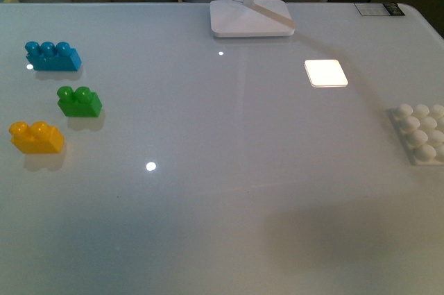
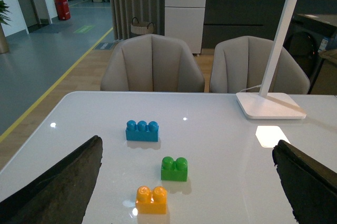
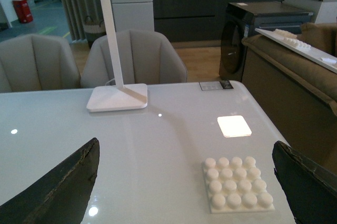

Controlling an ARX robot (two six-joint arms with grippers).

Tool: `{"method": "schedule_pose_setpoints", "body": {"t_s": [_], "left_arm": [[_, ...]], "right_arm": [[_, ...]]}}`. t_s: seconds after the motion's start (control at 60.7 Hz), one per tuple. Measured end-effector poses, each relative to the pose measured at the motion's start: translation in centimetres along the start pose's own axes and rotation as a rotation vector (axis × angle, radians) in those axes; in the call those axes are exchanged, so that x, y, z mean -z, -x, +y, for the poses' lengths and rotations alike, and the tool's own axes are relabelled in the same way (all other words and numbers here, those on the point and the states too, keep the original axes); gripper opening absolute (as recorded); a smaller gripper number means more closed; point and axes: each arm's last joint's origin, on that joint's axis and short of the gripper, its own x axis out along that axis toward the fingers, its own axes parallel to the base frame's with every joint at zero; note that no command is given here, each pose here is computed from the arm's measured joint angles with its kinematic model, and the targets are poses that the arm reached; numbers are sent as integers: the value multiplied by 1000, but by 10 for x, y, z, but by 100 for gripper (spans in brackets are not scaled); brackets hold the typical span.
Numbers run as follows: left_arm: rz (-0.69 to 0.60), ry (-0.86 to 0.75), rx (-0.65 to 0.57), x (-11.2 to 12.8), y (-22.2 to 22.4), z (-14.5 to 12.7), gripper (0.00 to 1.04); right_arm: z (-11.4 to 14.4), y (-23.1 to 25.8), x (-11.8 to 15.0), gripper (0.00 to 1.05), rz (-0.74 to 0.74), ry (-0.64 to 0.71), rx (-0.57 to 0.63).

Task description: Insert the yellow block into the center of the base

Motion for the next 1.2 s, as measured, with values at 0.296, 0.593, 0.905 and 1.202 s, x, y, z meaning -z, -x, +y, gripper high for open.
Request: {"method": "schedule_pose_setpoints", "body": {"t_s": [0.296, 0.593, 0.905, 1.202], "left_arm": [[0, 0, 0, 0, 0, 0, 97], [0, 0, 0, 0, 0, 0, 97], [0, 0, 0, 0, 0, 0, 97], [0, 0, 0, 0, 0, 0, 97]], "right_arm": [[0, 0, 0, 96, 0, 0, 0], [0, 0, 0, 96, 0, 0, 0], [0, 0, 0, 96, 1, -1, 1], [-48, -53, -13, 96, 342, -288, 291]]}}
